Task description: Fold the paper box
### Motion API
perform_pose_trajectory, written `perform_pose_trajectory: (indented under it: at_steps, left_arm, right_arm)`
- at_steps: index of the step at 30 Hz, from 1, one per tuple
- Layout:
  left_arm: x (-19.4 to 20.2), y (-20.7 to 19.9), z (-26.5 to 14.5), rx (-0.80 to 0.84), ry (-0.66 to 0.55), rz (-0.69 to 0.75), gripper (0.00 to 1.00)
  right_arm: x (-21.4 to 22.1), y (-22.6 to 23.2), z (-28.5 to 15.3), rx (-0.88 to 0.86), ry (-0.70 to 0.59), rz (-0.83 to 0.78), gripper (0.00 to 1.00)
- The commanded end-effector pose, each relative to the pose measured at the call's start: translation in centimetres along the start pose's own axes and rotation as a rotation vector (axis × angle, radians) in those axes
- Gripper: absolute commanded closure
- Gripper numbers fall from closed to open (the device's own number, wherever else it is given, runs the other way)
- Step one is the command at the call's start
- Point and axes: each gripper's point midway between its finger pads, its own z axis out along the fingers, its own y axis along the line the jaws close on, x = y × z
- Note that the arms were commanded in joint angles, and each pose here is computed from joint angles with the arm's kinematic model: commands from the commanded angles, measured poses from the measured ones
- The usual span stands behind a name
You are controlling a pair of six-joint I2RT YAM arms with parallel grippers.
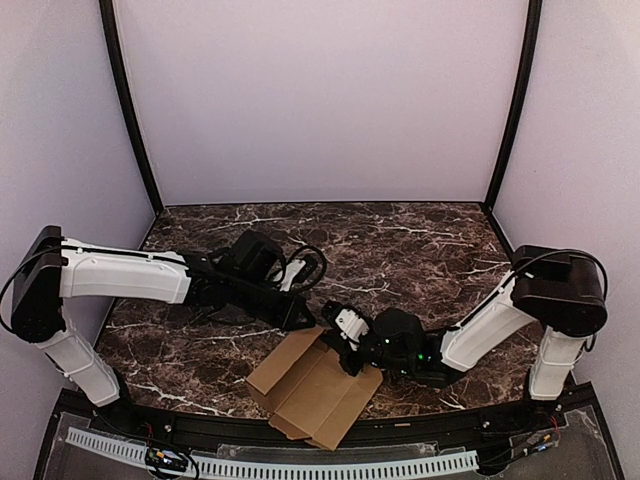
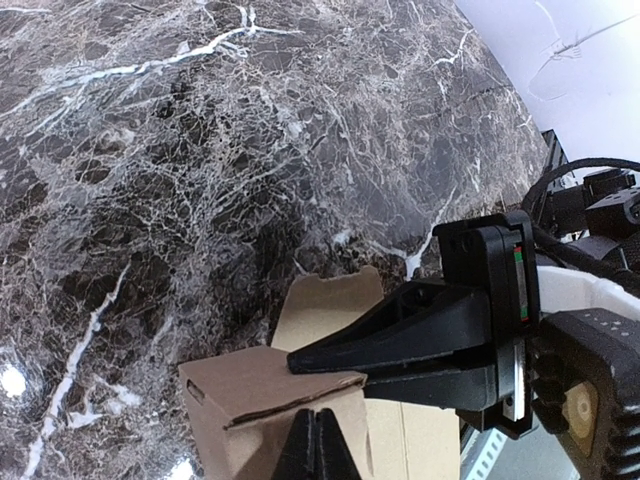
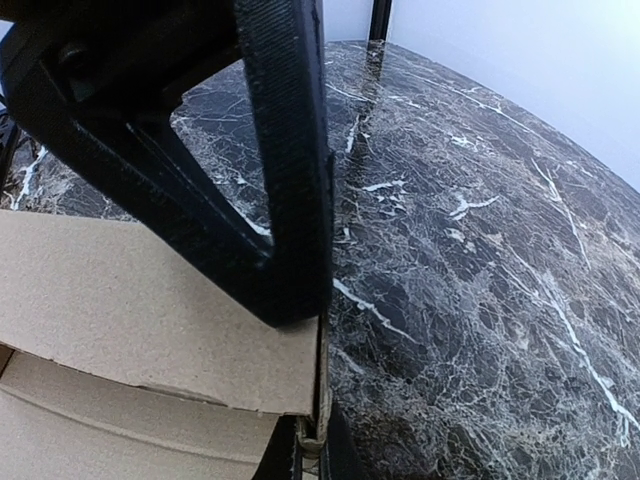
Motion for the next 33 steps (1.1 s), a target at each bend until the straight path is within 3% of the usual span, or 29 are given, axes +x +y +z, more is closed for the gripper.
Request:
perform_pose_trajectory:
  at_steps: [1, 9, 33]
  left_arm:
    - [1.3, 0.6, 0.4, -0.011, 0.033, -0.02, 0.99]
    - [1.6, 0.6, 0.6, -0.002, 0.038, -0.03, 0.99]
    - [1.2, 0.1, 0.3, 0.014, 0.021, -0.024, 0.99]
  right_arm:
    - [-0.6, 0.5, 0.8, -0.015, -0.016, -0.002, 0.96]
    - [-0.6, 0.7, 1.4, -0.02, -0.012, -0.001, 0.91]
    - [-0.5, 1.5, 3.2, -0.05, -0.004, 0.0, 0.95]
